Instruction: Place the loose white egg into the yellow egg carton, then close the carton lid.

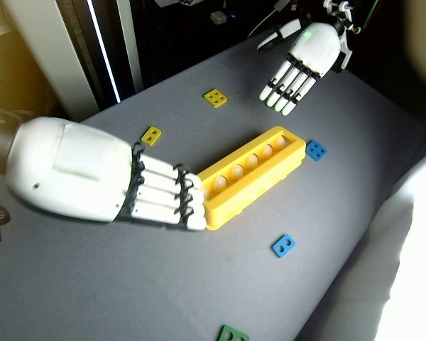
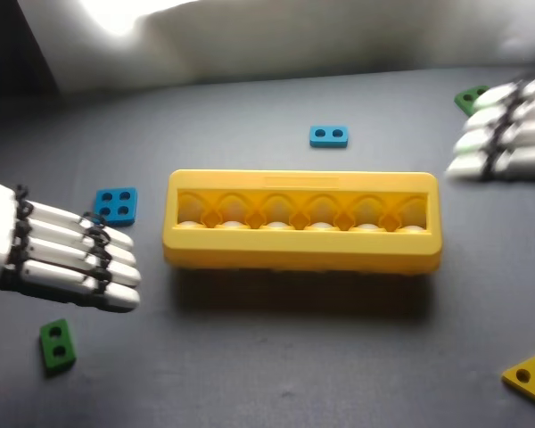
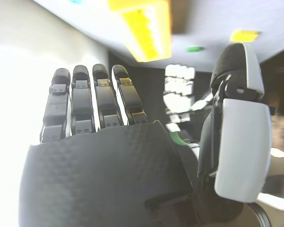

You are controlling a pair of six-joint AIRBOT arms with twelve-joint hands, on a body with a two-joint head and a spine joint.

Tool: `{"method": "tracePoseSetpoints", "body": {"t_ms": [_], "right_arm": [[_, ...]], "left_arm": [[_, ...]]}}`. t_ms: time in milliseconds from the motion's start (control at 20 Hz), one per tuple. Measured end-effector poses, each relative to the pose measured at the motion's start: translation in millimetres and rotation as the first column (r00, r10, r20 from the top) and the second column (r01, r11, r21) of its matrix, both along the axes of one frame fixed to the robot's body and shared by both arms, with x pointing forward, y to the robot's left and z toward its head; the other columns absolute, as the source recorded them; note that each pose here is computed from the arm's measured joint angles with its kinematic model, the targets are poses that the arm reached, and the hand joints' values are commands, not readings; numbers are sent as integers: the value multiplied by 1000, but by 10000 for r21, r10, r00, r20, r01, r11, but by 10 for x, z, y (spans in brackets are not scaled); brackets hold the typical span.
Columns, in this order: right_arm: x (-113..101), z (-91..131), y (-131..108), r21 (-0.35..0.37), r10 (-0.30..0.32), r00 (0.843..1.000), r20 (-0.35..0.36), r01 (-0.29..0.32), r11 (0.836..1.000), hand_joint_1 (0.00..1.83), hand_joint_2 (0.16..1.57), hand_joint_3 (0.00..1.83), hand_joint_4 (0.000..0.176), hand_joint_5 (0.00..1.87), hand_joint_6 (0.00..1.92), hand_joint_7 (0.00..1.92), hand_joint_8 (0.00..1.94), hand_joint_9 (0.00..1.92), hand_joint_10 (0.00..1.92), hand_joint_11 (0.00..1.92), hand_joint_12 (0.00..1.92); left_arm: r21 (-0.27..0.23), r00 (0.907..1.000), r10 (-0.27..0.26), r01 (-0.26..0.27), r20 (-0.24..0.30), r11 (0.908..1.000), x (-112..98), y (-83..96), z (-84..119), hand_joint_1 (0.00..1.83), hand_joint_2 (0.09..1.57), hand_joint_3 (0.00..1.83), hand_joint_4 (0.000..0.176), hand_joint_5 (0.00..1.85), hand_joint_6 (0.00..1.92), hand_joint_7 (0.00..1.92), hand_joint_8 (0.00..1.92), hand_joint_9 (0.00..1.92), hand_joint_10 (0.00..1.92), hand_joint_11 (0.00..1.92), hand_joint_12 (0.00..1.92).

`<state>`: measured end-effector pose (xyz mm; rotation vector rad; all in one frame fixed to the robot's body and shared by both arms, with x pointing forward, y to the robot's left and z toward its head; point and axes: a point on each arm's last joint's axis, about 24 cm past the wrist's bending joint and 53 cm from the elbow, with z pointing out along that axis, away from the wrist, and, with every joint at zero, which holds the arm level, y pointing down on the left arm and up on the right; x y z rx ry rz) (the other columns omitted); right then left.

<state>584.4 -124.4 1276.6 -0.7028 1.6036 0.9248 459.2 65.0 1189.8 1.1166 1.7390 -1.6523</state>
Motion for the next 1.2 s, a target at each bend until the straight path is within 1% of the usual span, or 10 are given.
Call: {"method": "tracePoseSetpoints", "body": {"t_ms": [50,200,300,500,700,800,900,1050,1150,1200], "right_arm": [[-229,6,230,-28,1270,9917,174,-1270,9919,327,948,2,0,0,0,0,0,0,0,0,0],[-566,66,400,86,2820,9567,725,-2834,9590,300,960,6,0,0,0,0,0,0,0,0,0],[-751,196,557,68,3743,9128,1634,-3804,9248,336,953,2,0,0,0,0,0,0,0,0,0],[-846,481,656,2029,4091,8989,1569,-4348,8774,348,960,3,0,0,0,0,0,0,0,0,0],[-856,412,670,963,4396,8521,2839,-4815,8711,345,966,5,0,0,0,0,0,0,0,0,0],[-842,451,660,988,4331,8518,2947,-4780,8728,312,984,11,0,9,3,0,0,0,0,0,0],[-859,463,674,1047,4394,8482,2958,-4860,8677,289,1029,9,0,59,7,55,5,0,0,0,0],[-874,457,687,1018,4458,8446,2964,-4921,8646,276,1060,14,0,85,9,65,3,3,1,0,0],[-871,458,688,1028,4446,8454,2960,-4909,8651,276,1089,8,0,111,6,97,4,29,4,7,4],[-873,459,688,1039,4451,8452,2959,-4917,8645,293,1112,4,0,166,5,155,4,93,7,56,42]], "left_arm": [[-67,9997,33,-32,234,10000,56,66,57,0,1164,9,0,95,10,62,11,9,4,0,0],[-380,9979,184,-161,620,9991,147,129,223,0,1158,5,0,97,8,48,3,0,0,0,0],[-634,9963,236,-184,830,9978,114,162,358,0,1159,4,0,125,16,93,18,28,10,10,5],[-951,9944,-239,338,1033,9949,-17,117,470,0,1170,3,0,197,10,181,12,107,15,49,40],[-913,9913,-135,256,1311,9955,42,109,460,0,1176,0,0,275,12,245,9,162,10,0,292],[-1051,9910,13,129,1339,9944,77,91,496,0,1184,1,0,305,10,283,10,202,14,0,383],[-999,9893,201,-56,1446,9950,133,10,481,0,1199,5,0,382,17,419,25,332,38,0,620],[-1139,9898,138,25,1418,9935,40,-103,558,0,1219,6,0,447,14,491,11,404,30,0,777],[-704,9830,122,7,1830,9975,58,-123,452,0,1232,8,0,461,13,493,6,411,25,0,810],[-323,9867,259,-210,1608,9993,111,-100,374,0,1250,12,0,512,25,551,22,459,39,0,904]]}}
